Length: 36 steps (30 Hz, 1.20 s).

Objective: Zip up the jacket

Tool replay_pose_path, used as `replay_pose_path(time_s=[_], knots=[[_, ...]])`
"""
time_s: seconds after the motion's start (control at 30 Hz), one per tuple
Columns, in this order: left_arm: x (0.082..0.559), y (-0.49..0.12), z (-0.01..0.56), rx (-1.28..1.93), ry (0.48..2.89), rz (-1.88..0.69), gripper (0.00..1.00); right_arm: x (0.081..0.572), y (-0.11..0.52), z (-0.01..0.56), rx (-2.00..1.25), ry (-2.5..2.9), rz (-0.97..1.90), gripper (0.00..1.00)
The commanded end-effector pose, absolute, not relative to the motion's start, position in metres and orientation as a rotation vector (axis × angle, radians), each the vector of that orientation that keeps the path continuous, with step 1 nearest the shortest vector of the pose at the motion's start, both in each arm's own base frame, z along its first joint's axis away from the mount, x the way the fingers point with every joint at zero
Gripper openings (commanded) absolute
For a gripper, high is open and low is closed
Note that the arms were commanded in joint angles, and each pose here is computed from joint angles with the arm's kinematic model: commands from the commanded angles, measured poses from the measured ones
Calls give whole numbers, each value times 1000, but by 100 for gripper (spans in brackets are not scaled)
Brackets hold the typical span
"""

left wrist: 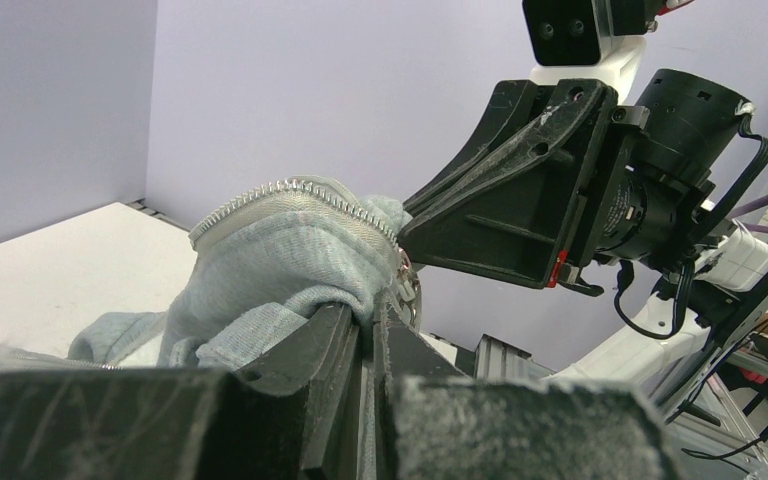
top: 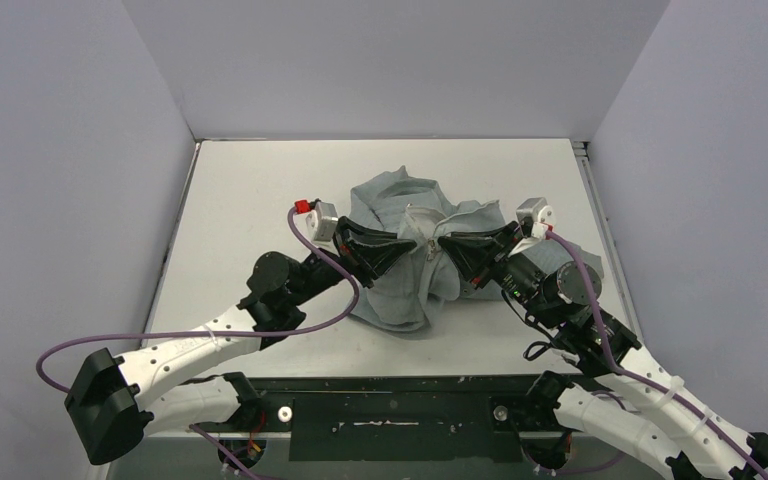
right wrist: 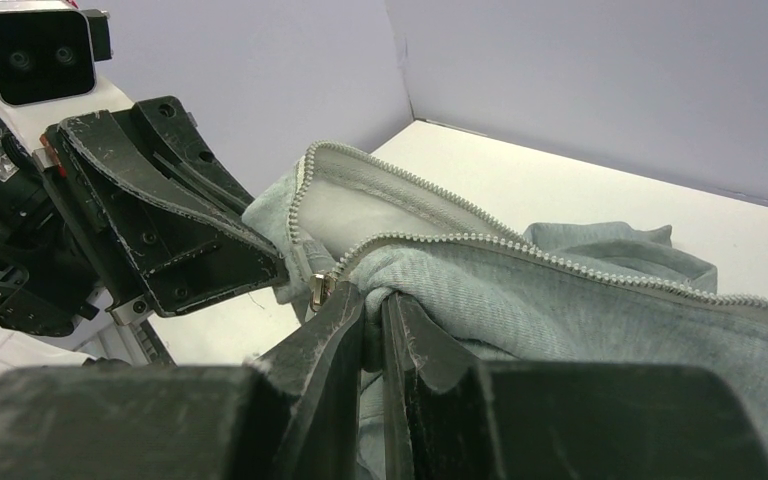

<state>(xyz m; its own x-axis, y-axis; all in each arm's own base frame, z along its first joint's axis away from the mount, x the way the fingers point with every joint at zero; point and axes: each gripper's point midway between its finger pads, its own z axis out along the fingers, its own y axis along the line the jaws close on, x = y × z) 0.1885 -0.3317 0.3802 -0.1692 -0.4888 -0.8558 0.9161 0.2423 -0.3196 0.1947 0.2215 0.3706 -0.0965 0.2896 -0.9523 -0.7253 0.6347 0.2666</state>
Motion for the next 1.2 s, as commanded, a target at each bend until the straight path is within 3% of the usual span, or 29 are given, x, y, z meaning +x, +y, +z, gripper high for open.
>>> replay_pose_path(time_s=[0.0, 1.17], knots=[[178, -323, 417, 489, 1015, -1364, 0, 189, 220, 403, -381, 1315, 922, 0], [180, -347, 385, 589, 1115, -1390, 0, 196, 205, 408, -293, 1299, 879, 0]])
